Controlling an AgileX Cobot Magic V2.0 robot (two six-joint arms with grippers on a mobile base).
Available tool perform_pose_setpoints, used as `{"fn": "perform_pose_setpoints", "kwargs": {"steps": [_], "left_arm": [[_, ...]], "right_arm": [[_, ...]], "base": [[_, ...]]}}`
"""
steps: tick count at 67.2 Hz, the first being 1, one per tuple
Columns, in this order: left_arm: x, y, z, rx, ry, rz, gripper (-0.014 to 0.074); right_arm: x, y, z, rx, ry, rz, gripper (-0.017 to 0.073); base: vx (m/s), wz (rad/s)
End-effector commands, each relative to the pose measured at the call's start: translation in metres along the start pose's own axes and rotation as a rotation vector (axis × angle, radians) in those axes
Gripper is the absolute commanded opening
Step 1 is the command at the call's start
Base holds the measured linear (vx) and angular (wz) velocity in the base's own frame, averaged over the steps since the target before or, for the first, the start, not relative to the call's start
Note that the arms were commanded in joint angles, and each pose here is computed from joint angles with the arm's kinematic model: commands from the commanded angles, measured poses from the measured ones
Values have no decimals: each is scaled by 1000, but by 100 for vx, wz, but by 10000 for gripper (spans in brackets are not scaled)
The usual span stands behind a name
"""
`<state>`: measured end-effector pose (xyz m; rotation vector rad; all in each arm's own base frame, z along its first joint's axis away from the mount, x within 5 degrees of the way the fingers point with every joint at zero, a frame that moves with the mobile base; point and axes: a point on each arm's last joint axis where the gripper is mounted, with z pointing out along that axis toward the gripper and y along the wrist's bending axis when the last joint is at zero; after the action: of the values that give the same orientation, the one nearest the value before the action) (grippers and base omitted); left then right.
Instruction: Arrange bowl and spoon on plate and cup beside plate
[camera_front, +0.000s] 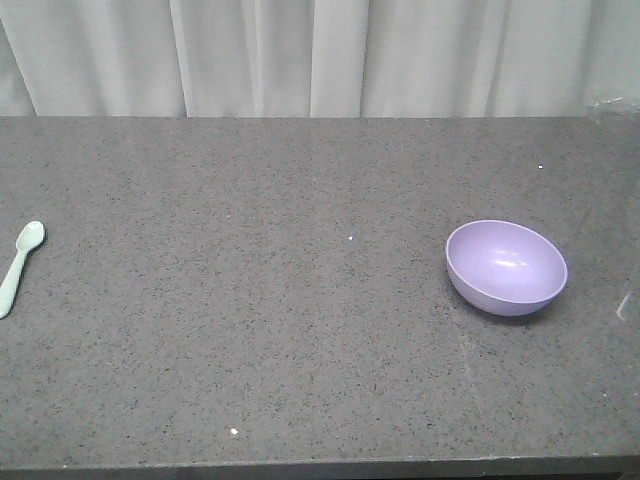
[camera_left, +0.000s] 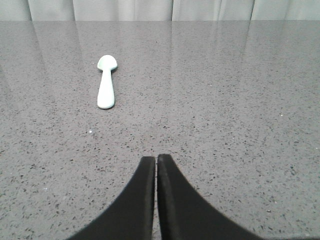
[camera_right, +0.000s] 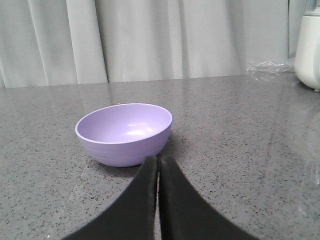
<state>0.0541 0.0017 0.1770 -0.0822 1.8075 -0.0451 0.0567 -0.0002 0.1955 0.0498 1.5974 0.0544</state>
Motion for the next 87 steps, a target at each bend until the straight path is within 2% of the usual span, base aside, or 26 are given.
{"fn": "perform_pose_setpoints", "kwargs": {"steps": [1, 52, 56, 60, 63, 68, 73, 79, 82, 86, 87], "left_arm": [[-10, -2, -2, 19, -90, -8, -6], [-10, -2, -2, 19, -90, -8, -6], [-10, -2, -2, 19, -90, -8, -6], [-10, -2, -2, 18, -98, 0, -6], [-12, -1, -2, 17, -117, 18, -6], [-16, -2, -3, 17, -163, 49, -6], [-19, -2, -4, 23, -201, 56, -6], [-25, -3, -5, 32, -247, 54, -6], [-27, -4, -6, 40, -270, 35, -6], [-31, -5, -7, 65, -319, -51, -6], [-33, -5, -8, 74, -333, -85, -6]], "right_arm": [[-6, 1, -1, -11, -80, -17, -3], [-6, 1, -1, -12, -85, -17, -3], [-7, 1, -1, -13, -88, -4, -3], [-7, 1, -1, -15, -90, 26, -3], [-8, 1, -1, -19, -98, 70, -3], [-11, 2, -1, -30, -133, 182, -3], [-12, 1, -2, -36, -148, 294, -3], [-12, 1, -2, -39, -143, 380, -3], [-12, 1, -2, -40, -142, 407, -3], [-12, 1, -2, -40, -140, 426, -3], [-12, 1, -2, -40, -139, 429, -3]], "base": [[0, 0], [0, 0], [0, 0], [0, 0], [0, 0], [0, 0], [0, 0], [0, 0], [0, 0], [0, 0], [0, 0]]}}
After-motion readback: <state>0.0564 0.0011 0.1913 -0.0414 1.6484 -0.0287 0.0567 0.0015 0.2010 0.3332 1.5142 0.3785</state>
